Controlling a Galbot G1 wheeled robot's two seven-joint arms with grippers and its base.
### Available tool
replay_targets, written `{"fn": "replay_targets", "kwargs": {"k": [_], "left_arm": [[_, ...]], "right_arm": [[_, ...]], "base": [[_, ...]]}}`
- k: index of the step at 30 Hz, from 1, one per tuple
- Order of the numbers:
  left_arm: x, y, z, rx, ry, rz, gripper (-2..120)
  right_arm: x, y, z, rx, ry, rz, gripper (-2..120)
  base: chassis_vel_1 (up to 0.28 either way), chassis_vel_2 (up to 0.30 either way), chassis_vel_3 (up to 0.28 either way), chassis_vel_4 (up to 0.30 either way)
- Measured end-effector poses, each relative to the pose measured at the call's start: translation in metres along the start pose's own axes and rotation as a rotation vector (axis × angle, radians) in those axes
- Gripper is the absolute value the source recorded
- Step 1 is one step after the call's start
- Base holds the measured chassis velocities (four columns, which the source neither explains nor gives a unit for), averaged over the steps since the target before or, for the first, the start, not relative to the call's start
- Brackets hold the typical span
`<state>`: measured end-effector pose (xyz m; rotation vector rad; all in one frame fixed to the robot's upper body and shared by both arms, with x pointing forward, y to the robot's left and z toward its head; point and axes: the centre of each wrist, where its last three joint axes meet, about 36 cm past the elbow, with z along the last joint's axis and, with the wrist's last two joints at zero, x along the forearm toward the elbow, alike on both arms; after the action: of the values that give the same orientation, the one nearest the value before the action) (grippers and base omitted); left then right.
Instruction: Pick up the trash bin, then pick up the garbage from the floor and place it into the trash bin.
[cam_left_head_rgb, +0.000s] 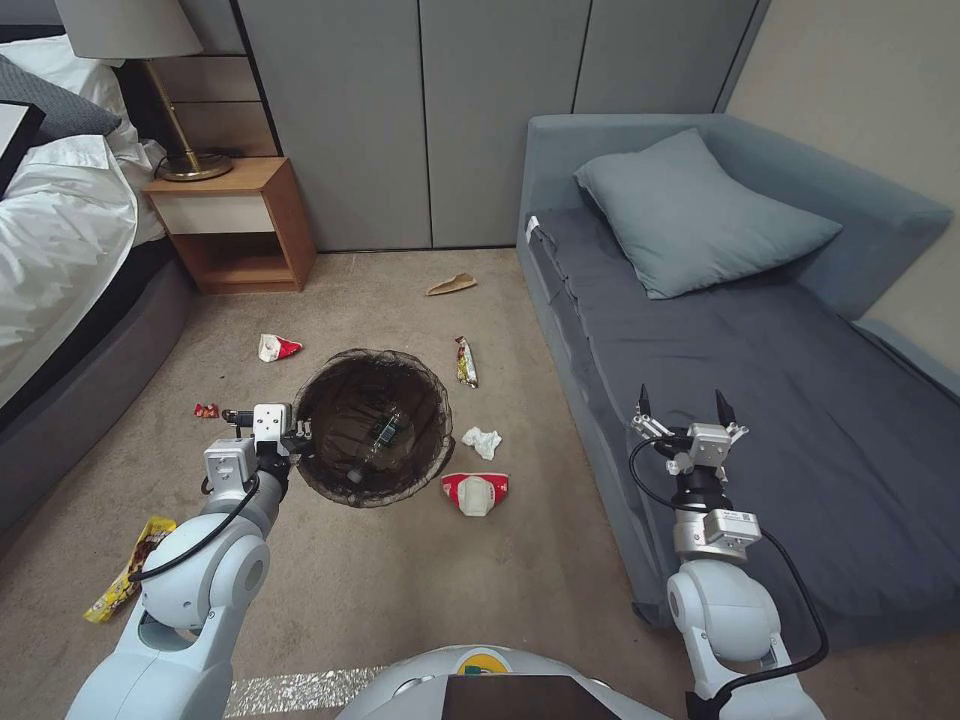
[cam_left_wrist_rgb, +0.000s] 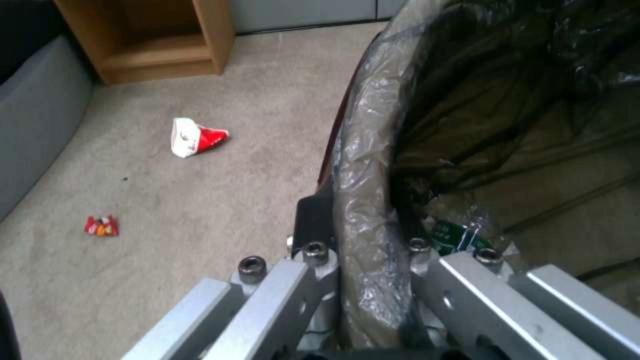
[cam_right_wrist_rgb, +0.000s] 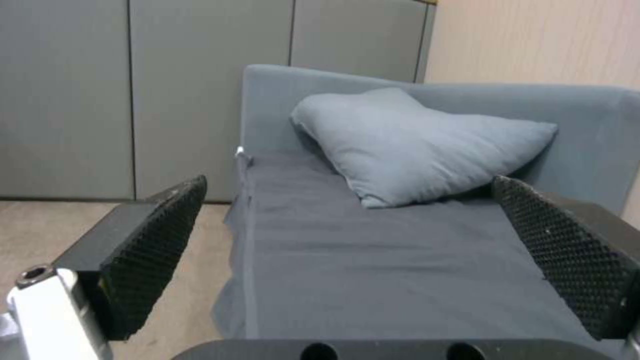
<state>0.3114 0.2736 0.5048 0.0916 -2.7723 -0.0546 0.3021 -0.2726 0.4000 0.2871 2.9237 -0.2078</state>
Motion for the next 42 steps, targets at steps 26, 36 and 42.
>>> {"fn": "replay_targets", "kwargs": {"k": [26, 36, 42], "left_arm": [[-0.0039, 0.0009, 0.0020, 0.007, -0.003, -0.002, 3], [-0.0026, 0.0013, -0.0002, 0.002, 0.001, 0.006, 3], [-0.0021, 0.0013, -0.0013, 0.002, 0.003, 0.008, 3]], "right_arm": [[-0.0035, 0.0007, 0.0041, -0.007, -0.002, 0.018, 100], [-0.0034, 0.0021, 0.0052, -0.009, 0.000, 0.019, 100], [-0.0027, 0.0020, 0.0054, -0.008, 0.001, 0.019, 100]], "base": [[-0.054, 0.056, 0.054, -0.059], [0.000, 0.000, 0.000, 0.000], [0.000, 0.000, 0.000, 0.000]]}}
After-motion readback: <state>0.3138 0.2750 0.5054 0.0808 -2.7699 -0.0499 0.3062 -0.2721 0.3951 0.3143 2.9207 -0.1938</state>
